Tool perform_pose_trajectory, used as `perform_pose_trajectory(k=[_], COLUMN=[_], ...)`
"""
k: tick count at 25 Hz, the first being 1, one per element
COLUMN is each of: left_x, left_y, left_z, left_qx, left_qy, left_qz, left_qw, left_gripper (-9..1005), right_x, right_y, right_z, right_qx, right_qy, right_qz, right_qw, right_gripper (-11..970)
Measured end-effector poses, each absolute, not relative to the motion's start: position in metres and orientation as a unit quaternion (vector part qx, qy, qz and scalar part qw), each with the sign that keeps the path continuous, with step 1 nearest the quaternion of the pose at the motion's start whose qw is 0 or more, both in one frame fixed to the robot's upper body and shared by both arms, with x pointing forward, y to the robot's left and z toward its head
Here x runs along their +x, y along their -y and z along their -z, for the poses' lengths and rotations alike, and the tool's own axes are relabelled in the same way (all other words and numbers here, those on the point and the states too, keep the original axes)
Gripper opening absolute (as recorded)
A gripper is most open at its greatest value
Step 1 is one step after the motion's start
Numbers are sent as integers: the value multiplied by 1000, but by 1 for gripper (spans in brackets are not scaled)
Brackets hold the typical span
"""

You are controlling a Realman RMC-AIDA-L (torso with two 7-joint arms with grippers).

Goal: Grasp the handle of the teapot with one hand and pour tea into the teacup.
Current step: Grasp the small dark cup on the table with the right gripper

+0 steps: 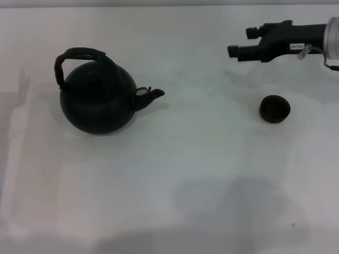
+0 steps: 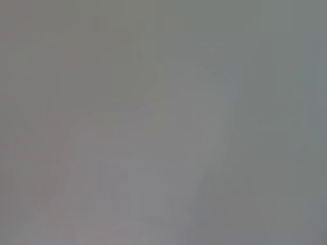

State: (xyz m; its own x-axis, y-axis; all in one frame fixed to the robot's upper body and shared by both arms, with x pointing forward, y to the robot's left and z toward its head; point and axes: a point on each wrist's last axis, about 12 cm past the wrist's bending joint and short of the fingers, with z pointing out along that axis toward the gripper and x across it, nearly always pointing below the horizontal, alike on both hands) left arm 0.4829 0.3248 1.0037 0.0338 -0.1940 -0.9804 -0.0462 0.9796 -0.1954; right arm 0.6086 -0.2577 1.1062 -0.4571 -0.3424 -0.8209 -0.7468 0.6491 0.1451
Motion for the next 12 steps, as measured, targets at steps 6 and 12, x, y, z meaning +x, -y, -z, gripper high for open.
perform_pose_trajectory(k=[6, 12], left_x=[483, 484], left_y=[-325, -325], left_z=[-1004, -1004], left_qx=[-88, -89], left_qy=[-693, -692], left_qz=[51, 51], left_qw=[714, 715], left_gripper=[770, 771], right_x=[612, 608], right_y=[230, 210], right_z=[-1135, -1148], right_qx=[-410, -445], right_qy=[-836, -845], right_qz=[-174, -137], right_qw=[321, 263], right_gripper=[774, 770])
